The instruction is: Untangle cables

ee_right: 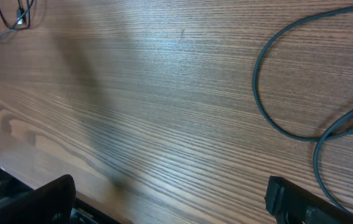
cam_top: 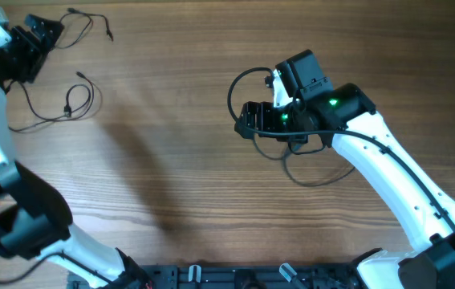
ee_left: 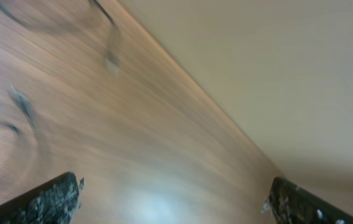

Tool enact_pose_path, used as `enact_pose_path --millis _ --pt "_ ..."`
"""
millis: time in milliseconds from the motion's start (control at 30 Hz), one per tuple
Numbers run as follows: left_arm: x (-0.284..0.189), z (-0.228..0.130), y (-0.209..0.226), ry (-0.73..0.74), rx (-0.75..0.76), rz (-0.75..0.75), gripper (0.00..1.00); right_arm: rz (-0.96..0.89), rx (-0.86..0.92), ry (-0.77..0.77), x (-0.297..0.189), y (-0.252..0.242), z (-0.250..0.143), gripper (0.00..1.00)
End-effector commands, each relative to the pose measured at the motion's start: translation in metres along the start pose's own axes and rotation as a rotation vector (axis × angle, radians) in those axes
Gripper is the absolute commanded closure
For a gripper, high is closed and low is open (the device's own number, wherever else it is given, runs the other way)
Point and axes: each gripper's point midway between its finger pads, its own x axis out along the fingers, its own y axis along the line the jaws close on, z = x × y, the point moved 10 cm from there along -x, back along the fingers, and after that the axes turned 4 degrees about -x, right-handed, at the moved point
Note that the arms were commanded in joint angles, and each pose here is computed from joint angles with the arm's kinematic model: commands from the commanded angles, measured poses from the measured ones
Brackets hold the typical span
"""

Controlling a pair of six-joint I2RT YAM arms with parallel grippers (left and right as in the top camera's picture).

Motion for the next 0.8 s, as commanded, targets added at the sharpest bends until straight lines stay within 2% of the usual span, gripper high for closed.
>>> enact_pose_path --millis 0,67,133,200,233,400,767 --pt "0.012 -0.040 -0.012 0.266 -0.162 -0.102 0.00 -0.020 -0.014 0.017 0.008 -0.002 -0.001 0.00" --pt "0.017 -0.062 -0.014 0.366 -0.131 -0.079 0.00 -0.030 -0.013 0.013 0.008 -0.003 0.000 0.00" --pt "0.019 -0.085 -0.019 0.477 -0.052 -0.072 0.09 -0.040 -0.012 0.013 0.008 -0.004 -0.001 0.00" --pt "0.023 -0.106 -0.028 0.572 0.016 -0.078 0.12 -0.046 -0.005 0.029 0.008 -0.005 -0.003 0.00" --pt "0.027 -0.123 -0.038 0.643 0.059 -0.085 0.11 -0.055 0.003 0.047 0.007 -0.006 -0.006 0.00" --pt "0.047 -0.166 -0.070 0.788 0.147 -0.091 0.00 -0.080 0.042 0.075 0.001 -0.016 -0.009 0.00" --pt "0.062 -0.243 -0.108 0.998 0.318 0.015 0.00 -0.172 0.287 -0.014 -0.081 -0.100 -0.017 0.00"
